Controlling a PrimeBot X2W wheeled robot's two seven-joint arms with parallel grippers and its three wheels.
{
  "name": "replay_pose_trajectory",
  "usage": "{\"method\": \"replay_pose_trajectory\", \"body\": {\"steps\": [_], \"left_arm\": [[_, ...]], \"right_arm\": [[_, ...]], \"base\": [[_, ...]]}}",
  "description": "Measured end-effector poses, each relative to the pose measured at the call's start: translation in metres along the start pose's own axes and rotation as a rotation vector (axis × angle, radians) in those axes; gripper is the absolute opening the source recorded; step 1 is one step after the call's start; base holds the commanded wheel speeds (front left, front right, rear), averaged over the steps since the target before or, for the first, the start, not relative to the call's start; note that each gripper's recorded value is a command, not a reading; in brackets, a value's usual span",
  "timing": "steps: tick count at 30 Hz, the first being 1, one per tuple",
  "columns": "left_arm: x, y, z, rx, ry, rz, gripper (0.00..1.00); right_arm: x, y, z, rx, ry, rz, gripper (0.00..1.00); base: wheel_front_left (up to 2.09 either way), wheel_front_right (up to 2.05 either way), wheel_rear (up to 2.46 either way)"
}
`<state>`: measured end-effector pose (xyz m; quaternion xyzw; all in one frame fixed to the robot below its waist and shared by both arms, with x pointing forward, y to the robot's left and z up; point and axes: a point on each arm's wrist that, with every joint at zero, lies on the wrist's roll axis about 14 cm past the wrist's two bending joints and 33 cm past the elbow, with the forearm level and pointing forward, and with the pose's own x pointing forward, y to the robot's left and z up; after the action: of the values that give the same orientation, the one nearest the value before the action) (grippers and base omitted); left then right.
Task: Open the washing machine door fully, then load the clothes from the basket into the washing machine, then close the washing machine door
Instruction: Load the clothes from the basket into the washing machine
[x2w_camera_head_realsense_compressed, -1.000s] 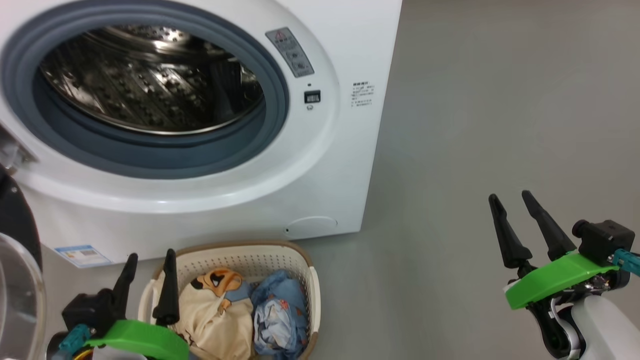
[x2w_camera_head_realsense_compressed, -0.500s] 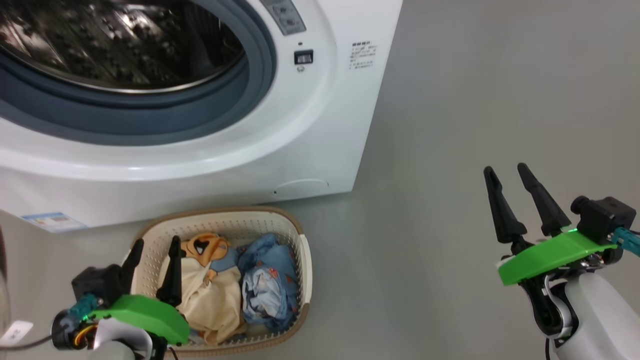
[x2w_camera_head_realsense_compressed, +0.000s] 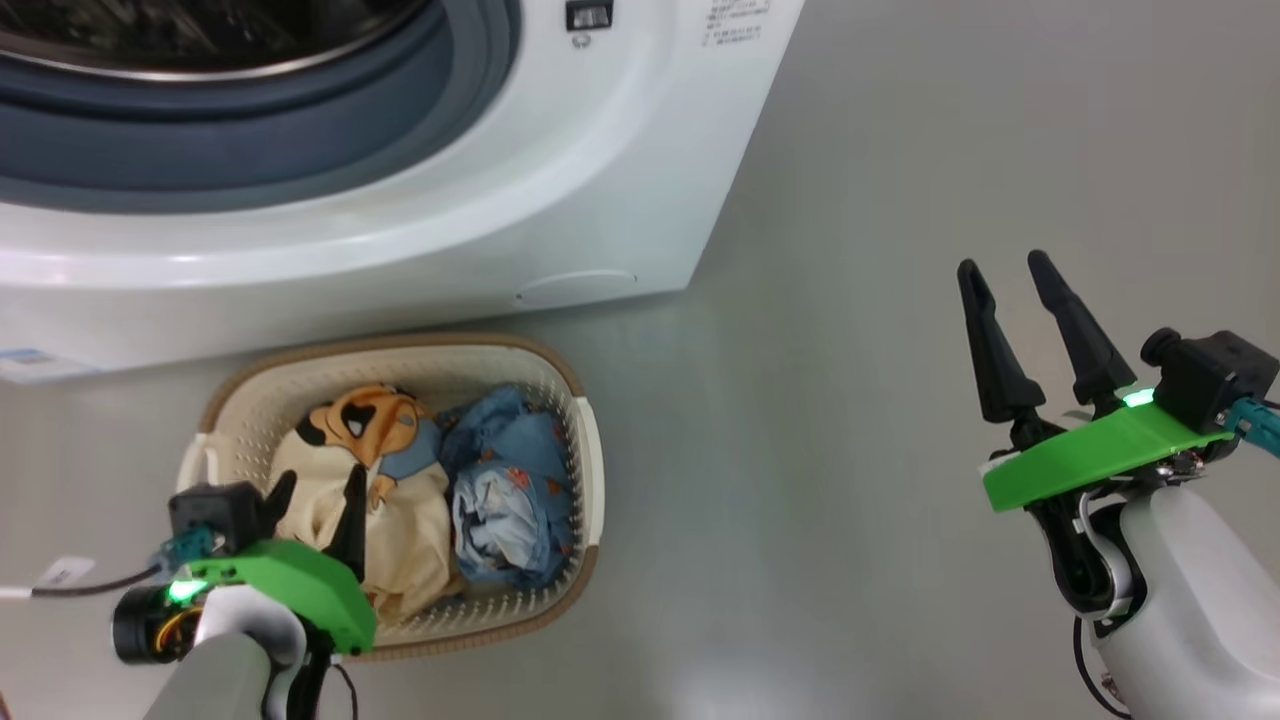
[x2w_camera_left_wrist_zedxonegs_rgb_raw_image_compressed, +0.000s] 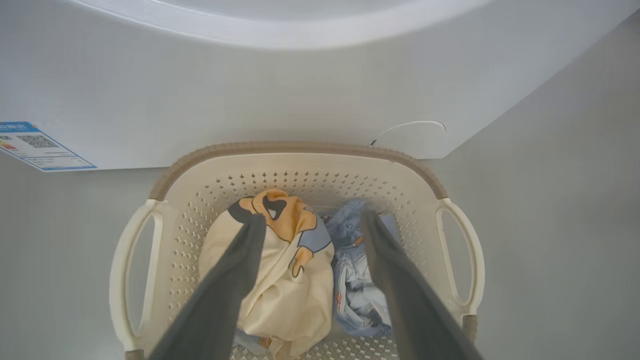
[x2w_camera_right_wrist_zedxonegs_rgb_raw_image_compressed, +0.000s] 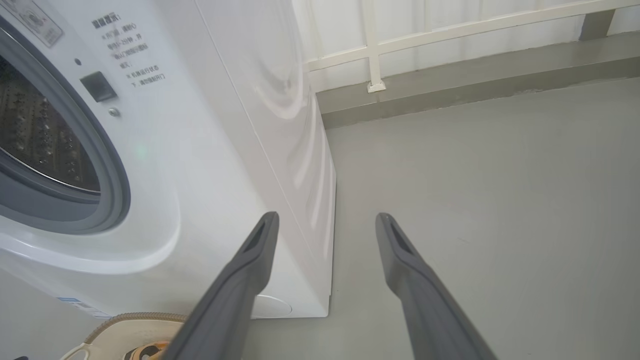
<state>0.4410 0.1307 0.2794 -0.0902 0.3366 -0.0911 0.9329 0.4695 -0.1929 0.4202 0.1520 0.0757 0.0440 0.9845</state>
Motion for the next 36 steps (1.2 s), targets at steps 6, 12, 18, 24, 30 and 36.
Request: {"method": "replay_pose_trajectory", "body": {"steps": [6,12,18,24,30,36], "left_arm": [[0.024,0.004,-0.023,0.006,0.094,-0.002,1.0],[0.046,0.015,-0.047,0.008,0.188,0.018,1.0],[0.065,0.023,-0.069,0.026,0.283,0.026,1.0],[0.084,0.031,-0.087,0.033,0.367,0.042,1.0],[0.104,0.039,-0.096,0.045,0.412,0.064,1.0],[0.125,0.047,-0.105,0.052,0.452,0.094,1.0]], "right_arm": [[0.014,-0.007,-0.014,-0.002,0.026,-0.007,1.0],[0.026,-0.016,-0.029,-0.01,0.049,-0.017,1.0],[0.031,-0.029,-0.05,-0.015,0.09,-0.044,1.0],[0.035,-0.04,-0.066,-0.008,0.115,-0.074,1.0],[0.033,-0.05,-0.081,-0.009,0.141,-0.102,1.0],[0.035,-0.059,-0.092,-0.013,0.158,-0.123,1.0]], "base": [[0.0,0.0,0.0],[0.0,0.0,0.0],[0.0,0.0,0.0],[0.0,0.0,0.0],[0.0,0.0,0.0],[0.0,0.0,0.0]]}}
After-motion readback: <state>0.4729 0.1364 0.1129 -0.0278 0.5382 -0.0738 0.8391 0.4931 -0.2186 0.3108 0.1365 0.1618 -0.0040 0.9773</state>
